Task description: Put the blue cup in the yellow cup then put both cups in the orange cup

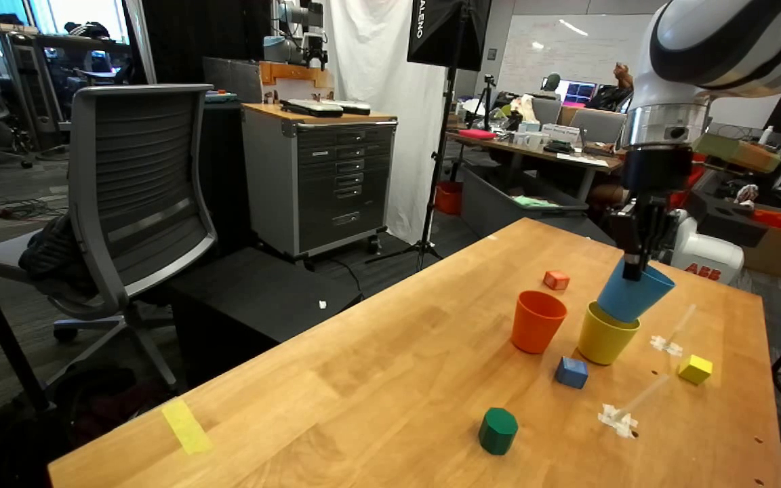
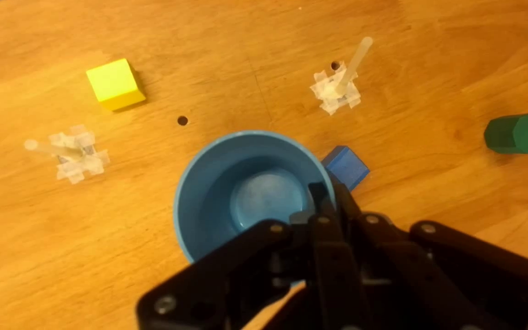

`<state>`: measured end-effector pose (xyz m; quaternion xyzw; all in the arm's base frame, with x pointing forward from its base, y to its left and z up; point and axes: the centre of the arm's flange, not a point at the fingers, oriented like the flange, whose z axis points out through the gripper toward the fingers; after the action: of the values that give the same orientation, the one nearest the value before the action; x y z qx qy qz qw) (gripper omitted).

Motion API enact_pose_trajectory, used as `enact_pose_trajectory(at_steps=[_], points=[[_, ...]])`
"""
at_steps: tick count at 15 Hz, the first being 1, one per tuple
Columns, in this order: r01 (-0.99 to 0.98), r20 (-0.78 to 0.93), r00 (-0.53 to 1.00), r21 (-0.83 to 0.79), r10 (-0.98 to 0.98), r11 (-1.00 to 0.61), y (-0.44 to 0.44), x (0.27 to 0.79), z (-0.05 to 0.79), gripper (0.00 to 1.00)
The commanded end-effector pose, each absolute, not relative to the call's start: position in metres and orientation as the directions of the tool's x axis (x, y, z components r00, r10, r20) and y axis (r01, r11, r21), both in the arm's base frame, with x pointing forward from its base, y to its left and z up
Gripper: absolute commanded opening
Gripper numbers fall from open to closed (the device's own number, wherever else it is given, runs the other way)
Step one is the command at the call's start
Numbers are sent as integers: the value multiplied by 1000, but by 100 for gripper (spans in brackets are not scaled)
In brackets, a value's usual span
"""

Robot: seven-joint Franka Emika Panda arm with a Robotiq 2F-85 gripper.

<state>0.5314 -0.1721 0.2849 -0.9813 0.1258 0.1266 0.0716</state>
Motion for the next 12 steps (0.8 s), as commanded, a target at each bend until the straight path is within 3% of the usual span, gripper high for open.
enact_pose_trajectory(at_steps=[1,12], points=[[-277,-254,936,-111,-242,-955,-175,543,282,1],[-286,-245,935,-85,-258,-955,-187,541,230,1]])
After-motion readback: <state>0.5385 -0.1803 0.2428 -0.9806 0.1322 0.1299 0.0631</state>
